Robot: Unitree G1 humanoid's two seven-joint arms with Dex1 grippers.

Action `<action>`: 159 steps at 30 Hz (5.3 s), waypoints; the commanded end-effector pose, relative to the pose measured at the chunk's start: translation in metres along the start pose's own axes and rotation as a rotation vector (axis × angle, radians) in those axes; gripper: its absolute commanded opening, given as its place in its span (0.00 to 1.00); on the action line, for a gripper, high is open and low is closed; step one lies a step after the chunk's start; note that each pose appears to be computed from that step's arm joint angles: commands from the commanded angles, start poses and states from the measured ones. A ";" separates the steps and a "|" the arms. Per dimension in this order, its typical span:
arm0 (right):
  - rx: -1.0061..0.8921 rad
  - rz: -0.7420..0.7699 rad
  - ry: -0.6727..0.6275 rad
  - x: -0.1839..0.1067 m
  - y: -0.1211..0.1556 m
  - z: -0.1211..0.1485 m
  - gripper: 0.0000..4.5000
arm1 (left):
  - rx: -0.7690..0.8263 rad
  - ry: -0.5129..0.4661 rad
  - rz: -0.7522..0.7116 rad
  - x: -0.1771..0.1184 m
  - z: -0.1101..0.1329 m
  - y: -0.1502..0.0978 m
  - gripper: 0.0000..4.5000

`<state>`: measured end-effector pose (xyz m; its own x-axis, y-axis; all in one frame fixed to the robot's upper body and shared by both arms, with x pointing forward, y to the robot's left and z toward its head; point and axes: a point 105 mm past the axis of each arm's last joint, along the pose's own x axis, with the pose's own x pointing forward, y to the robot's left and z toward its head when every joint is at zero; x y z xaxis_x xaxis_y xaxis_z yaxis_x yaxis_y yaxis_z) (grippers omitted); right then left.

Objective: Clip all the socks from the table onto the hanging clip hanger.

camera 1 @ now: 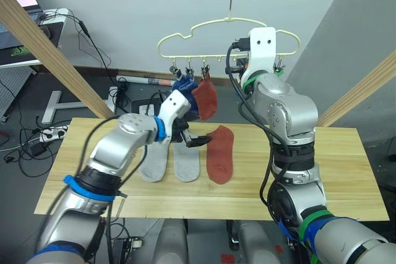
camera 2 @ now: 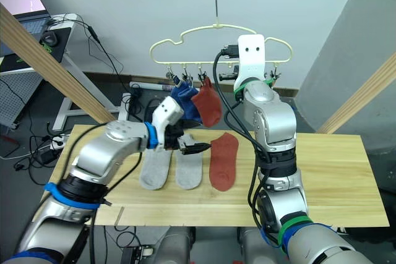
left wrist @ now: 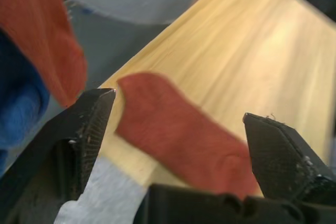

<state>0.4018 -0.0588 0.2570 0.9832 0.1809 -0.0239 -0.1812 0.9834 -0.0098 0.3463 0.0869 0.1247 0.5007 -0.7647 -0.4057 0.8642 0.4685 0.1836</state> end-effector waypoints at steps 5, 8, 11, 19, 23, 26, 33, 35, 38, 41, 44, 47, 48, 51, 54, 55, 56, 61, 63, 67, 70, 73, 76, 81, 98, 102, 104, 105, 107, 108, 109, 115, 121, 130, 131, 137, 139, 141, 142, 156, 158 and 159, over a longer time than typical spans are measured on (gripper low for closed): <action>0.003 0.029 -0.098 -0.005 0.010 0.027 0.01 | 0.070 0.048 0.050 0.036 -0.023 -0.003 0.98; 0.005 0.036 -0.100 -0.005 0.012 0.028 0.01 | 0.078 0.049 0.052 0.051 -0.026 -0.003 0.98; 0.008 0.038 -0.101 -0.005 0.013 0.028 0.01 | 0.093 0.053 0.058 0.065 -0.026 -0.003 0.98; 0.009 0.029 -0.099 -0.006 0.011 0.028 0.01 | 0.081 0.113 0.064 0.088 -0.036 -0.003 0.98; 0.007 0.023 -0.099 -0.007 0.009 0.029 0.01 | 0.083 0.200 0.067 0.094 -0.052 -0.005 0.98; 0.007 0.021 -0.098 -0.008 0.008 0.029 0.01 | 0.105 0.276 0.060 0.097 -0.064 -0.008 0.98; 0.006 0.015 -0.094 -0.009 0.007 0.028 0.01 | 0.086 0.235 0.058 0.098 -0.059 -0.008 0.74; 0.006 0.017 -0.092 -0.009 0.007 0.028 0.01 | 0.072 0.223 0.054 0.099 -0.057 -0.009 0.61; 0.005 0.020 -0.089 -0.009 0.008 0.027 0.01 | 0.047 0.206 0.049 0.099 -0.054 -0.009 0.41; 0.009 0.023 -0.086 -0.009 0.008 0.026 0.01 | 0.021 0.178 0.037 0.098 -0.048 -0.010 0.21; 0.025 0.025 -0.077 -0.009 0.009 0.026 0.01 | -0.020 0.064 0.028 0.097 -0.027 -0.009 0.08; 0.049 0.032 -0.069 -0.009 0.010 0.026 0.01 | -0.078 -0.070 0.040 0.093 0.000 -0.004 0.08; 0.059 0.035 -0.065 -0.009 0.011 0.026 0.01 | -0.111 -0.110 0.049 0.091 0.010 0.000 0.08; 0.092 0.046 -0.052 -0.010 0.012 0.026 0.01 | -0.196 -0.193 0.055 0.088 0.033 0.007 0.08; 0.103 0.050 -0.046 -0.011 0.012 0.027 0.01 | -0.224 -0.241 0.057 0.086 0.048 0.010 0.08; 0.105 0.050 -0.045 -0.011 0.012 0.028 0.01 | -0.230 -0.255 0.054 0.086 0.053 0.010 0.08; 0.106 0.050 -0.044 -0.011 0.012 0.028 0.01 | -0.238 -0.267 0.049 0.086 0.057 0.010 0.08; 0.105 0.047 -0.038 -0.012 0.011 0.027 0.01 | -0.248 -0.313 0.038 0.085 0.074 0.010 0.08; 0.104 0.044 -0.036 -0.012 0.010 0.026 0.01 | -0.244 -0.321 0.037 0.085 0.078 0.010 0.08; 0.102 0.040 -0.035 -0.011 0.009 0.025 0.01 | -0.230 -0.341 0.043 0.080 0.086 0.014 0.08; 0.099 0.039 -0.035 -0.011 0.009 0.024 0.01 | -0.227 -0.357 0.047 0.076 0.091 0.016 0.08; 0.094 0.040 -0.035 -0.011 0.009 0.023 0.01 | -0.224 -0.368 0.051 0.073 0.096 0.018 0.08; 0.091 0.038 -0.037 -0.010 0.009 0.023 0.01 | -0.222 -0.390 0.052 0.068 0.105 0.020 0.08; 0.086 0.036 -0.039 -0.010 0.008 0.023 0.01 | -0.216 -0.408 0.043 0.063 0.115 0.019 0.08; 0.081 0.038 -0.043 -0.009 0.009 0.022 0.01 | -0.222 -0.461 0.055 0.054 0.134 0.023 0.08; 0.082 0.037 -0.042 -0.009 0.009 0.022 0.01 | -0.230 -0.473 0.052 0.053 0.137 0.024 0.08; 0.083 0.037 -0.042 -0.009 0.009 0.022 0.01 | -0.231 -0.475 0.046 0.054 0.138 0.023 0.08; 0.084 0.037 -0.043 -0.009 0.009 0.022 0.01 | -0.229 -0.475 0.041 0.054 0.139 0.022 0.08; 0.091 0.035 -0.042 -0.009 0.009 0.022 0.01 | -0.228 -0.474 0.031 0.055 0.139 0.019 0.08; 0.093 0.034 -0.042 -0.009 0.009 0.022 0.09 | -0.227 -0.474 0.028 0.055 0.139 0.018 0.07; 0.093 0.032 -0.042 -0.009 0.009 0.022 0.17 | -0.226 -0.472 0.025 0.055 0.139 0.018 0.07; 0.089 0.023 -0.043 -0.009 0.007 0.023 0.65 | -0.228 -0.467 0.018 0.055 0.137 0.017 0.07; 0.088 0.031 -0.041 -0.009 0.009 0.023 0.79 | -0.218 -0.464 0.008 0.054 0.135 0.015 0.07; 0.099 0.057 0.003 -0.013 0.010 0.014 0.80 | -0.206 -0.405 -0.018 0.055 0.123 0.007 0.55; 0.099 0.062 0.010 -0.014 0.010 0.012 0.80 | -0.204 -0.399 -0.021 0.055 0.121 0.007 0.62; 0.107 0.128 0.099 -0.025 0.018 -0.007 0.80 | -0.188 -0.351 -0.049 0.048 0.106 0.001 0.96; 0.106 0.137 0.122 -0.030 0.019 -0.014 0.80 | -0.180 -0.335 -0.055 0.045 0.100 0.000 0.96; 0.102 0.135 0.136 -0.033 0.018 -0.018 0.80 | -0.176 -0.324 -0.064 0.041 0.095 -0.002 0.96; 0.100 0.132 0.140 -0.034 0.017 -0.020 0.80 | -0.175 -0.321 -0.070 0.039 0.093 -0.003 0.96; -0.050 0.149 0.053 -0.082 0.001 -0.030 0.80 | -0.023 -0.442 -0.119 -0.027 0.093 -0.003 0.96; -0.058 0.142 0.047 -0.086 0.000 -0.034 0.80 | 0.006 -0.447 -0.121 -0.038 0.095 0.000 0.96; -0.055 0.130 0.033 -0.088 -0.001 -0.034 0.80 | 0.032 -0.452 -0.119 -0.045 0.096 0.002 0.96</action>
<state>0.3220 -0.0766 0.2054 0.9383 0.3025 -0.1677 -0.3136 0.9486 -0.0435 0.3398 0.0771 0.2122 0.3996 -0.9157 -0.0420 0.9116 0.3922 0.1234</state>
